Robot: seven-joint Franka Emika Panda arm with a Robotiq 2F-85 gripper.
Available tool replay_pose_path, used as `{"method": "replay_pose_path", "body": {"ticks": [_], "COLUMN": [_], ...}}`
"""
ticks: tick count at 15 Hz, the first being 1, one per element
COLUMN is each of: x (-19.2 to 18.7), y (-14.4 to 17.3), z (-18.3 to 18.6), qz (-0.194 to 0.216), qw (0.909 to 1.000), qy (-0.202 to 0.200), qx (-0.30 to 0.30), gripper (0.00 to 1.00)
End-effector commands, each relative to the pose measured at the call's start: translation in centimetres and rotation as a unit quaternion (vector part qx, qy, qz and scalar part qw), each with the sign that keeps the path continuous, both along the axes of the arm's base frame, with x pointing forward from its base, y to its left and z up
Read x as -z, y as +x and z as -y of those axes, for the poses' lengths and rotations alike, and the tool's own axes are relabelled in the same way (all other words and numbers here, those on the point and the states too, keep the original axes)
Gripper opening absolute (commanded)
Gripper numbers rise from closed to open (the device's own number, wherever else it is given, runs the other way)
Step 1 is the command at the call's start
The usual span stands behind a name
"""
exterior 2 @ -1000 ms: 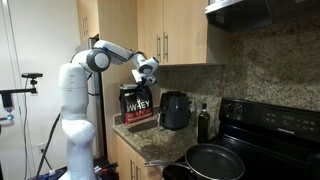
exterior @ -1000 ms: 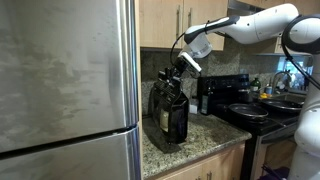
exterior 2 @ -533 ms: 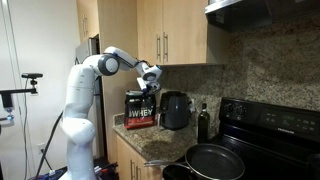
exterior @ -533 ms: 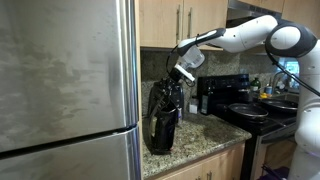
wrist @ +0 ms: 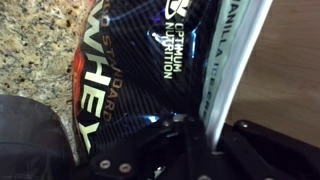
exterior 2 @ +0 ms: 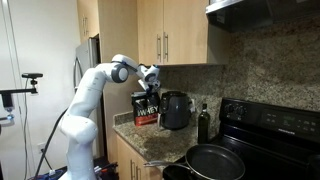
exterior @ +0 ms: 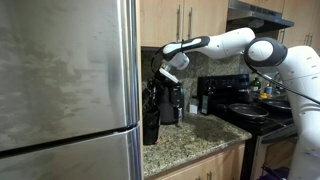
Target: Put the Whey protein bag away to the side of the counter
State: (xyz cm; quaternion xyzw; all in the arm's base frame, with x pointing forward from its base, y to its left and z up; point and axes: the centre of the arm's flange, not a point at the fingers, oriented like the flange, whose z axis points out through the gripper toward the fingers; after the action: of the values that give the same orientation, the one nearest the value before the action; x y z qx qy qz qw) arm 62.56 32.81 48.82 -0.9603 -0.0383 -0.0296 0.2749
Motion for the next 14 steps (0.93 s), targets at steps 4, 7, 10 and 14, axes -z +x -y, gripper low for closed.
{"method": "replay_pose_path", "body": {"ticks": [4,7,10,14], "x": [2.5,1.6,1.5,2.4], "y": [1.2,3.3,5.2,7.7], "z": [0.0,-1.7,-3.1,-3.2], "qz": [-0.001,0.056,0.116,0.193], "qw": [1.0000,0.9981,0.9918,0.9786], "qy": [-0.007,0.025,0.052,0.065], "qx": [0.001,0.002,0.013,0.028], "gripper": [0.00,0.00,0.00,0.00]}}
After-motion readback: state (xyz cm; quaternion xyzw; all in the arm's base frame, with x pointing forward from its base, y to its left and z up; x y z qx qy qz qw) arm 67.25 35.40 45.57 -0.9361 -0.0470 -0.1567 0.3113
